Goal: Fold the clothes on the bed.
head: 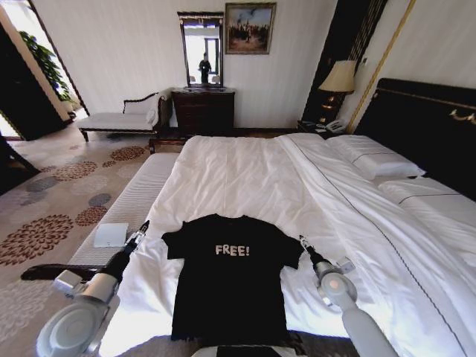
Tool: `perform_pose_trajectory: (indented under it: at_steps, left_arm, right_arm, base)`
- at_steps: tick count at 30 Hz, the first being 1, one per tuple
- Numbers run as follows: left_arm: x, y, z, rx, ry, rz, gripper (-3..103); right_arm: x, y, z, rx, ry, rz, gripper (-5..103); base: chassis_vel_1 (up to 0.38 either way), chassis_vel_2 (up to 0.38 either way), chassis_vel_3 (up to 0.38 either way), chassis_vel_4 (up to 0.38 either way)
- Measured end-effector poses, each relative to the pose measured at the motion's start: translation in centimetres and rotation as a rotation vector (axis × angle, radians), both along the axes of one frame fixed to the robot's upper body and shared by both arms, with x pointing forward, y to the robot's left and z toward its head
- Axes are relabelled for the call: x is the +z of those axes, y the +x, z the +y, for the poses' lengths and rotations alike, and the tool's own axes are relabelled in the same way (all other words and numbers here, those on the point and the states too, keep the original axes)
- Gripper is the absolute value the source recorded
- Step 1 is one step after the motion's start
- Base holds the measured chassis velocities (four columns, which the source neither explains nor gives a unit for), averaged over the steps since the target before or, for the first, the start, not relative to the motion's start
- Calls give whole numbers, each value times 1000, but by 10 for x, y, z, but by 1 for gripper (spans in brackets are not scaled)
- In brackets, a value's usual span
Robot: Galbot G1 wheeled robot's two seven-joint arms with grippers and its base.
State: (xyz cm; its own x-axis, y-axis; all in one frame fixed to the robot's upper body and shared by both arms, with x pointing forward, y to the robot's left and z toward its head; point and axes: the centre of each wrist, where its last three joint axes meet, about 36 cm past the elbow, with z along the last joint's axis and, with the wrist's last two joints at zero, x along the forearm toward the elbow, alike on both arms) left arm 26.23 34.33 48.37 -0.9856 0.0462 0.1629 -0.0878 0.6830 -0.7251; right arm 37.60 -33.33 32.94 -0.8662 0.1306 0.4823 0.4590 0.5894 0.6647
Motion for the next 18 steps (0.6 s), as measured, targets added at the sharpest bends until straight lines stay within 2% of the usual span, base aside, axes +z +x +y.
perform_pose_trajectory:
  at_steps: [6,7,9,11,12,15,16,18]
  left_arm:
    - [-3,8,2,16,9,5,100]
    - [-4,10,2,14,9,5,100]
    - [-5,12,3,14,10,6,100]
    - [-7,14,3,13,8,12,100]
    - [-8,14,3,13,8,15,100]
    - [-13,17,4,12,11,25,100]
    - [-13,17,4,12,11,25,100]
    - [-15,19,3,9,13,26,100]
  right_arm:
    - [-21,7,-1,-42,28,-33,101]
    - [-23,9,-2,-58,33,-47,97]
    - [-24,9,-2,-71,38,-56,97]
    - [-27,8,-2,-89,49,-68,87]
    - [-27,8,-2,-93,52,-71,87]
    - [-30,5,1,-106,61,-74,70]
    - [-30,5,1,-106,61,-74,70]
    - [-33,3,3,-111,62,-72,60]
  base:
    - [0,0,0,0]
    - [0,0,0,0]
    - [0,0,0,0]
    - [0,0,0,0]
    - [0,0,0,0]
    - [0,0,0,0]
    - [0,0,0,0]
    - [0,0,0,0]
